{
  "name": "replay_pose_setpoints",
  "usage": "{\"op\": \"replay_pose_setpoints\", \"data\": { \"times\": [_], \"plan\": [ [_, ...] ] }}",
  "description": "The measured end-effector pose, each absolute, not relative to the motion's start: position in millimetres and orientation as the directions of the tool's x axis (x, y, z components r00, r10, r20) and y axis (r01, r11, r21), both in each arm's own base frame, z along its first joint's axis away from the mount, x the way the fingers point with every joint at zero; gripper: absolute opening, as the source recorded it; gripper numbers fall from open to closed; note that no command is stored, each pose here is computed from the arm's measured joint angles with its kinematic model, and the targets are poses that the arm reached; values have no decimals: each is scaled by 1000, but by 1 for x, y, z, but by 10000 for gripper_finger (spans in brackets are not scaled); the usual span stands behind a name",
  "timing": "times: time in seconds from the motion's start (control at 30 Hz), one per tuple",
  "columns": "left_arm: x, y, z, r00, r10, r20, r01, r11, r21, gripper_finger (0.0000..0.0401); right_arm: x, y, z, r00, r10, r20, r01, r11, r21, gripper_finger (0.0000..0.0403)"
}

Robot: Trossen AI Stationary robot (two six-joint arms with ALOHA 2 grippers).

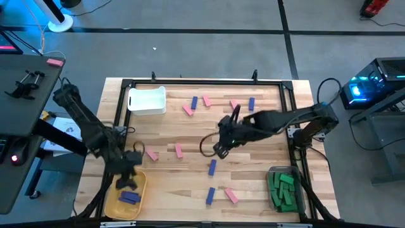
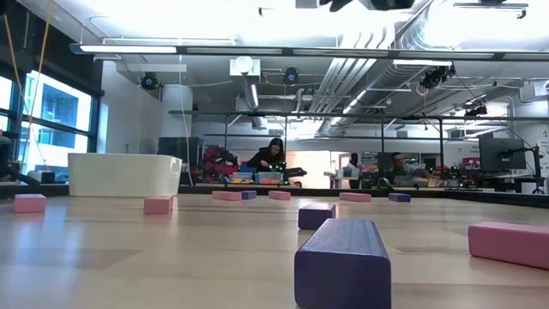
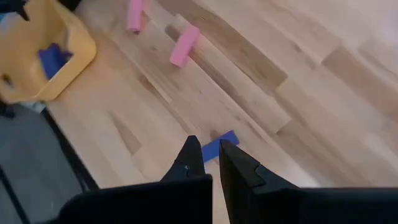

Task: Sort blocks
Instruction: Put the purple block into the yellow bin

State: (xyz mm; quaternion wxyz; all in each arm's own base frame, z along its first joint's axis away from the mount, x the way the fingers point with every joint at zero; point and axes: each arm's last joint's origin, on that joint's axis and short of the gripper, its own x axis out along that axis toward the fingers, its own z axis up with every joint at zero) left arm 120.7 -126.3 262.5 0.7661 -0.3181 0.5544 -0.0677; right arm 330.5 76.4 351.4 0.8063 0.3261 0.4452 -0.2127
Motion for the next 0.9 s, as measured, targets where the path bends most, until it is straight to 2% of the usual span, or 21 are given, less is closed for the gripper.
{"op": "replay_pose_setpoints", "data": {
  "times": [0.17, 0.37, 0.43, 0.53, 0.63, 0.9],
  "plan": [
    [135, -96, 271, 552, -319, -770, -216, 838, -502, 288, 349, 107, 318, 457, -71, -886, 737, 588, 334, 32],
    [158, -69, 275, 693, -99, -714, -168, 941, -293, 289, 378, 148, 264, 408, 18, -913, 811, 451, 372, 142],
    [166, -62, 276, 723, -57, -689, -147, 961, -234, 289, 387, 156, 248, 409, 36, -912, 843, 367, 393, 182],
    [176, -52, 278, 756, -22, -655, -134, 973, -188, 289, 395, 156, 222, 341, 19, -940, 920, 200, 338, 222],
    [183, -46, 279, 775, 5, -632, -143, 975, -168, 289, 401, 144, 203, 270, -19, -963, 960, 81, 268, 230],
    [189, -37, 282, 798, 39, -601, -180, 968, -176, 289, 403, 121, 186, 146, -73, -987, 988, -28, 149, 198]
  ]
}}
